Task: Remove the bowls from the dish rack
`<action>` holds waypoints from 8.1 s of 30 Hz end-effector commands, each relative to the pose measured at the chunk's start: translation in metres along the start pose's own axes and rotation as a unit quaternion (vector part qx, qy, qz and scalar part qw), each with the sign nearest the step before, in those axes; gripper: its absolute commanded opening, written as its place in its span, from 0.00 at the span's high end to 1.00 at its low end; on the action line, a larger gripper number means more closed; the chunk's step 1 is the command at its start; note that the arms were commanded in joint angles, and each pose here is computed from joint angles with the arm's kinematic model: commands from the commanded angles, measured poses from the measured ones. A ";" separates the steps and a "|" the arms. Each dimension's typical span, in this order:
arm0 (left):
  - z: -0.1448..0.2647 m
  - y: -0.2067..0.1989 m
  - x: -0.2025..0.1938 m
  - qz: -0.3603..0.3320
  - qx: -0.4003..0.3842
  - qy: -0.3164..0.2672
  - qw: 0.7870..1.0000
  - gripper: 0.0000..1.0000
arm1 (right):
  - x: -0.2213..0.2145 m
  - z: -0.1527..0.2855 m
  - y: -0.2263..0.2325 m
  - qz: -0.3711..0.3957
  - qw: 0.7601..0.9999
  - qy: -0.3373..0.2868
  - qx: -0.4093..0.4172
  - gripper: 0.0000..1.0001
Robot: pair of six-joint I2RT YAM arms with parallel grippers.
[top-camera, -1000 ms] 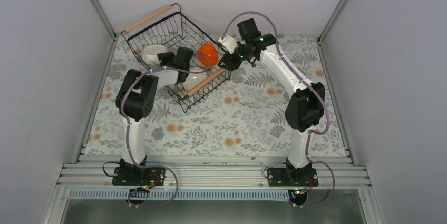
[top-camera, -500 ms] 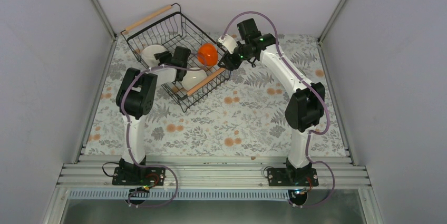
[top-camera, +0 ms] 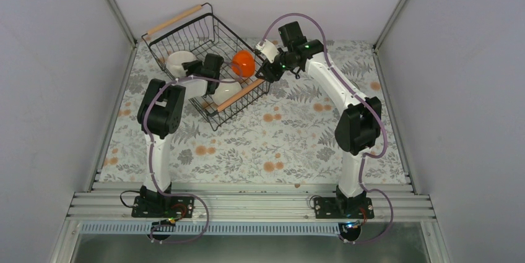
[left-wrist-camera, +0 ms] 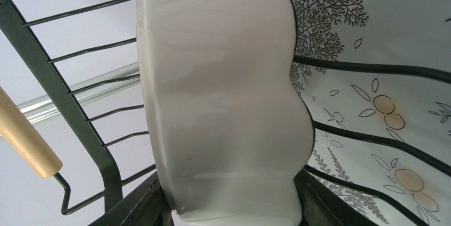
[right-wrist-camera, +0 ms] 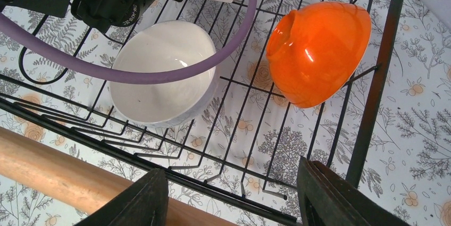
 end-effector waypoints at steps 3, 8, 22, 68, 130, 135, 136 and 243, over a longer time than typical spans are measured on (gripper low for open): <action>-0.006 0.036 -0.002 0.055 0.043 0.012 0.997 0.65 | -0.022 -0.015 0.005 -0.002 0.999 0.035 0.015 0.41; 0.008 0.056 -0.004 0.080 0.056 0.003 0.995 0.75 | -0.021 -0.014 0.005 -0.001 0.999 0.032 0.013 0.41; 0.076 0.157 -0.018 0.195 0.130 -0.031 0.972 0.90 | -0.020 -0.010 0.002 -0.001 1.000 0.031 -0.002 0.41; 0.347 0.180 0.068 0.215 -0.503 -0.558 0.624 0.96 | 0.037 0.160 -0.050 0.027 0.955 -0.231 -0.183 0.35; 0.309 0.183 0.056 0.248 -0.448 -0.510 0.691 0.00 | 0.050 0.210 -0.079 -0.068 0.945 -0.223 -0.228 0.96; 0.265 0.196 0.043 0.302 -0.337 -0.450 0.770 0.00 | 0.011 0.233 -0.085 -0.093 0.945 -0.180 -0.257 0.96; 0.260 0.196 0.040 0.308 -0.324 -0.440 0.779 0.00 | 0.001 0.231 -0.085 -0.098 0.947 -0.165 -0.259 0.96; 0.170 -0.025 0.071 0.044 -0.512 -0.292 0.807 0.94 | -0.108 0.123 -0.017 -0.143 0.977 0.076 -0.138 0.51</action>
Point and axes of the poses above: each gripper's point midway between its finger pads, its own z axis back along the fingers, its own y axis along the line the jaws close on, x = y × z, the point moved 1 cm from there along z, back along the fingers, and after that the axes turned 3 degrees about -z, right-handed, at the moved point
